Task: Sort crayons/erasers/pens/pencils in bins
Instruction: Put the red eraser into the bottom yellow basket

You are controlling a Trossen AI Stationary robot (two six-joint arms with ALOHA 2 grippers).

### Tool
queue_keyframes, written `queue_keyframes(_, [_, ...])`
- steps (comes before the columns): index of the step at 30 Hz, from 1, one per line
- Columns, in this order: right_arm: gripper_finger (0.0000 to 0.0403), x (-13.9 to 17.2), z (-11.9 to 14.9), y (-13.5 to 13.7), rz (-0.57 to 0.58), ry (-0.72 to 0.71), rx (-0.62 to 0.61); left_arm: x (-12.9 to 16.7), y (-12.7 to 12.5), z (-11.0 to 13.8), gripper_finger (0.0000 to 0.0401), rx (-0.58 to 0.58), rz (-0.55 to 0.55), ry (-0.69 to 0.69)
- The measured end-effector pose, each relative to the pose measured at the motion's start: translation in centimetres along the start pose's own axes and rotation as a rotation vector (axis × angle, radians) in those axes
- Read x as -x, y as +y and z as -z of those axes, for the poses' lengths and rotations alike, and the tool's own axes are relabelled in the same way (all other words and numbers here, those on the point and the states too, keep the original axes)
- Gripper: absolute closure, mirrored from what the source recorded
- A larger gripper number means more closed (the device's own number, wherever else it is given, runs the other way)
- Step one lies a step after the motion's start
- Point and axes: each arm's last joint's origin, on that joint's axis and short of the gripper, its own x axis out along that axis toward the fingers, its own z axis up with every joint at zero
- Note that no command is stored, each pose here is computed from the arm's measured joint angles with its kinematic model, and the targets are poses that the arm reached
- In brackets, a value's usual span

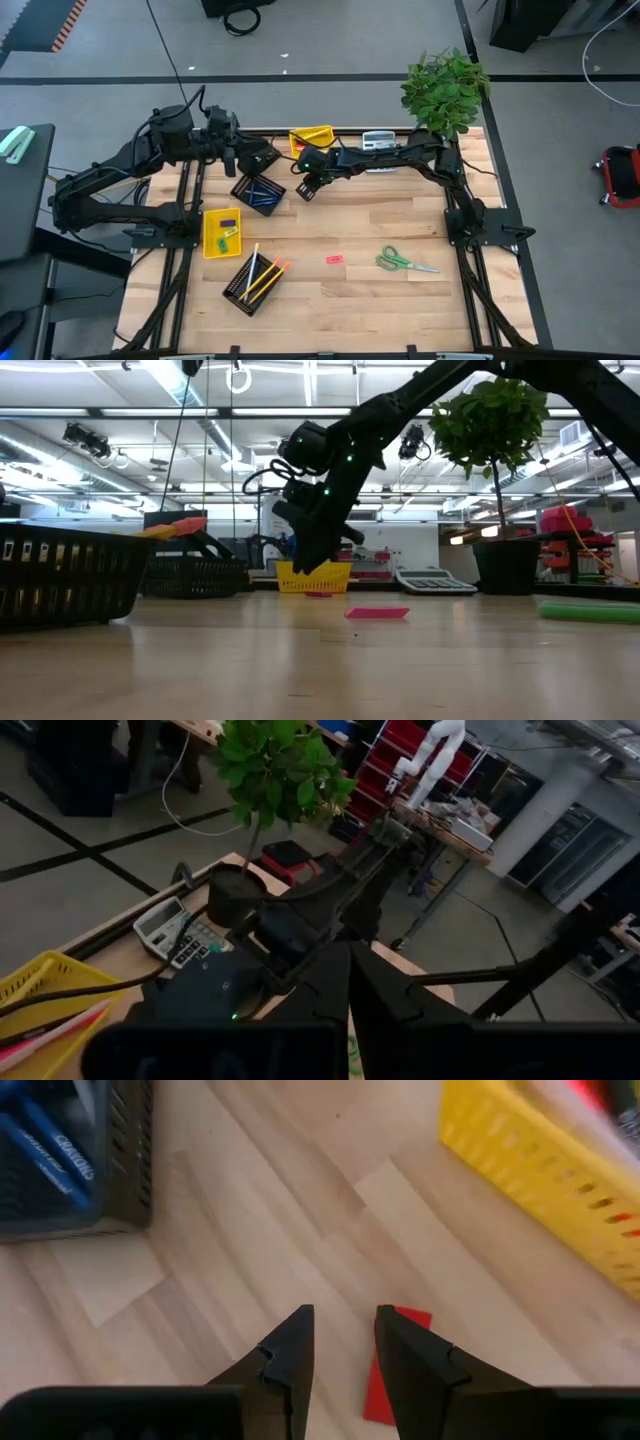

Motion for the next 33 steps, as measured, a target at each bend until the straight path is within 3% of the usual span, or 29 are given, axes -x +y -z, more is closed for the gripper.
queue_keyframes(8, [0.0287, -2.0, 1.1, -0.2, 0.025, 0.063, -0.019, 0.0, 0.0, 0.0, 0.0381, 0.002, -0.001, 0.003])
queue_keyframes(14, [0.0287, -2.0, 1.2, -0.2, 0.029, 0.071, -0.035, 0.0, 0.0, 0.0, 0.0369, 0.034, -0.001, 0.002])
queue_keyframes(23, [0.0287, -2.0, 1.2, -0.5, 0.037, 0.083, -0.036, 0.0, 0.0, 0.0, 0.0389, 0.054, 0.007, 0.006])
queue_keyframes(33, [0.0289, -1.9, 1.3, -0.5, 0.035, 0.099, -0.135, 0.0, -0.1, 0.1, 0.0373, 0.053, 0.021, 0.013])
